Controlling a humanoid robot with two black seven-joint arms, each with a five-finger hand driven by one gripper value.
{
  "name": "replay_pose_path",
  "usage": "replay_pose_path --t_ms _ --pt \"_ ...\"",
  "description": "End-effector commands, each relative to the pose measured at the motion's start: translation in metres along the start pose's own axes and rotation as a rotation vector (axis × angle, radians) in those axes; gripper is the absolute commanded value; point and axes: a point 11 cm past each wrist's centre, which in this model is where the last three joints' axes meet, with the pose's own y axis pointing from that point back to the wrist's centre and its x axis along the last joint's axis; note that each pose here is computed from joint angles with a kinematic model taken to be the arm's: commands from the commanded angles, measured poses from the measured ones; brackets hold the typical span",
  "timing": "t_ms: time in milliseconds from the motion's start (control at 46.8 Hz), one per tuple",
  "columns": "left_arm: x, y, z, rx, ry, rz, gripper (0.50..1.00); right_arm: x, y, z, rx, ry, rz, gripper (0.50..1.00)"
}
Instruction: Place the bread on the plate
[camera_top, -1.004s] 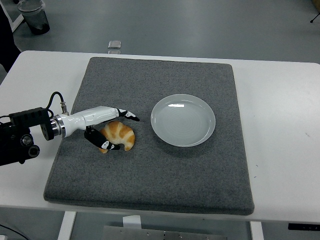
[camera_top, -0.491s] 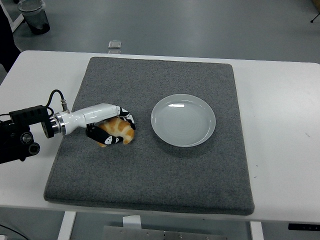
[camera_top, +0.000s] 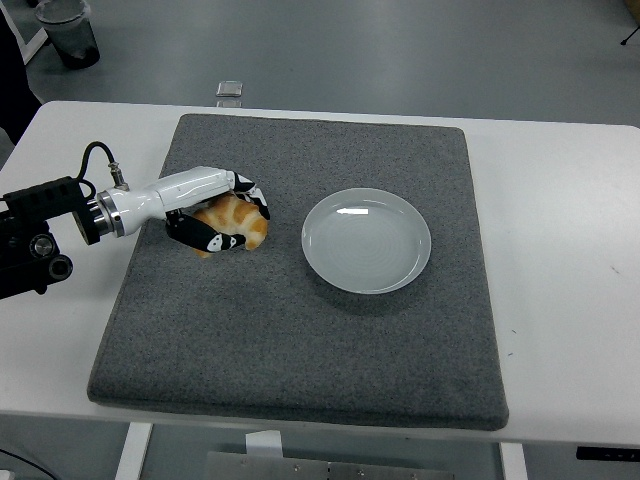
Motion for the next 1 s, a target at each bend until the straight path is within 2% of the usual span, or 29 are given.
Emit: replay_pose_path --t_ms 0,256,598,833,983 --pt "0.012 0.003 -0.003 0.012 -0.016 0.023 0.500 0.000 0.000 0.000 0.001 0.000 -0.001 0.930" --pt "0.078 0.018 -0.003 0.038 -0.121 0.117 0.500 0.000 0.000 0.000 0.001 -0.001 -0.003 0.932" --pt "0.146 0.029 0.019 0.023 -0.213 0.179 0.500 0.000 0.000 0.000 -0.001 -0.001 -0.004 0.930" --pt "0.177 0.028 0.039 -0.011 -0.238 0.204 0.500 0.000 0.000 0.000 0.001 -0.001 -0.004 0.930" --pt "0.176 0.024 0.041 -0.019 -0.241 0.200 0.500 0.000 0.000 0.000 -0.001 0.000 -0.004 0.932"
